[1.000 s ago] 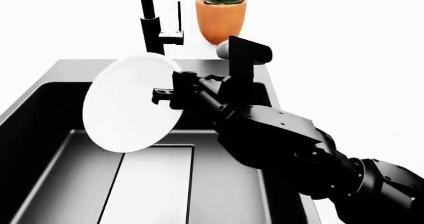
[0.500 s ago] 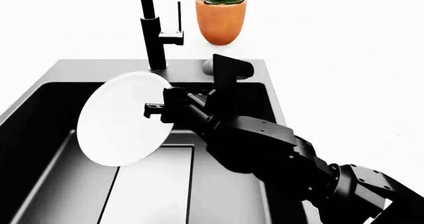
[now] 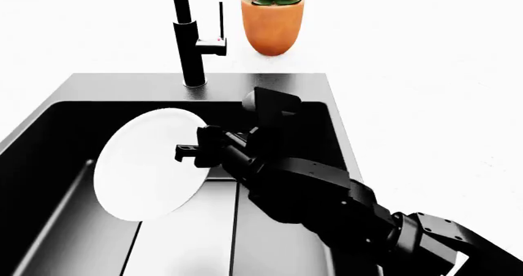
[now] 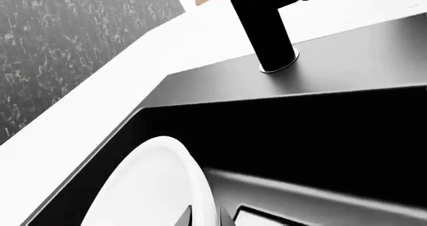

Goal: Move the fresh-baked cupcake off the tray onto the counter, and place the bowl used for mixing into the sink.

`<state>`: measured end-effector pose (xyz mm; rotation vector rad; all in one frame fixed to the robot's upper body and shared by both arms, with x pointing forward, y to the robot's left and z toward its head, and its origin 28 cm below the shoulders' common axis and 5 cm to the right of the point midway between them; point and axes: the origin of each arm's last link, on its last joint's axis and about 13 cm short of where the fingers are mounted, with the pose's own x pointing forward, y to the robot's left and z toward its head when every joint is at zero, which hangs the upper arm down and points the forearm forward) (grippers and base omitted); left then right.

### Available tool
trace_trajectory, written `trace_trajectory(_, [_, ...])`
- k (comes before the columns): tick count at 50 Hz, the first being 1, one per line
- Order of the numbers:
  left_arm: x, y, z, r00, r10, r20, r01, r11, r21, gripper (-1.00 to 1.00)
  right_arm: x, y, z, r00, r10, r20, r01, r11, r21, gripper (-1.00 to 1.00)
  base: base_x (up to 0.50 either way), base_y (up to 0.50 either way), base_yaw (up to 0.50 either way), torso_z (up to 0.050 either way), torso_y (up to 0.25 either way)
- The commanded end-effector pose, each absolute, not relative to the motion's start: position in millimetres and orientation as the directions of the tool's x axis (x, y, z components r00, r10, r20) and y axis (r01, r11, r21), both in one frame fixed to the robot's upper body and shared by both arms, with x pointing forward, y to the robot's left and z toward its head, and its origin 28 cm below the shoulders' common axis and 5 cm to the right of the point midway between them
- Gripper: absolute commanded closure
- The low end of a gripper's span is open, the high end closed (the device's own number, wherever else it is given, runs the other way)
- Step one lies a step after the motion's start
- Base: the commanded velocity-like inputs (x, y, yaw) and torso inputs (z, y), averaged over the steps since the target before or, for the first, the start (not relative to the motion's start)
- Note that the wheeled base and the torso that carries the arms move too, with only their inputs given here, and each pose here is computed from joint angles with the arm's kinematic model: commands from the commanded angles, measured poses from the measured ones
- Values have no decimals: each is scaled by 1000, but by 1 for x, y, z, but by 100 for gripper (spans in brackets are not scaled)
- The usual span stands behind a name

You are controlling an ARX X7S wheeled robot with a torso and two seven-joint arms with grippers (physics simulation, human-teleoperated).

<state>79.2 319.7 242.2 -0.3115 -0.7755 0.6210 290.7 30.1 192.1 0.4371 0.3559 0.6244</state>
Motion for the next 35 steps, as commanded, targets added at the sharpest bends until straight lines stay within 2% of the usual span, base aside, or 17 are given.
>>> trace_trajectory(1, [79,320,243,548,626,555,-405,779,-479,-100,289,33,189,733,654,-187,-505,707,495,100,0,0,0,0,0])
trace_trajectory(35, [80,320,242,548,626,555,-404,779,-480,-100,289,44,164,673,693,-257,-522,692,499,100,0,0,0,0,0])
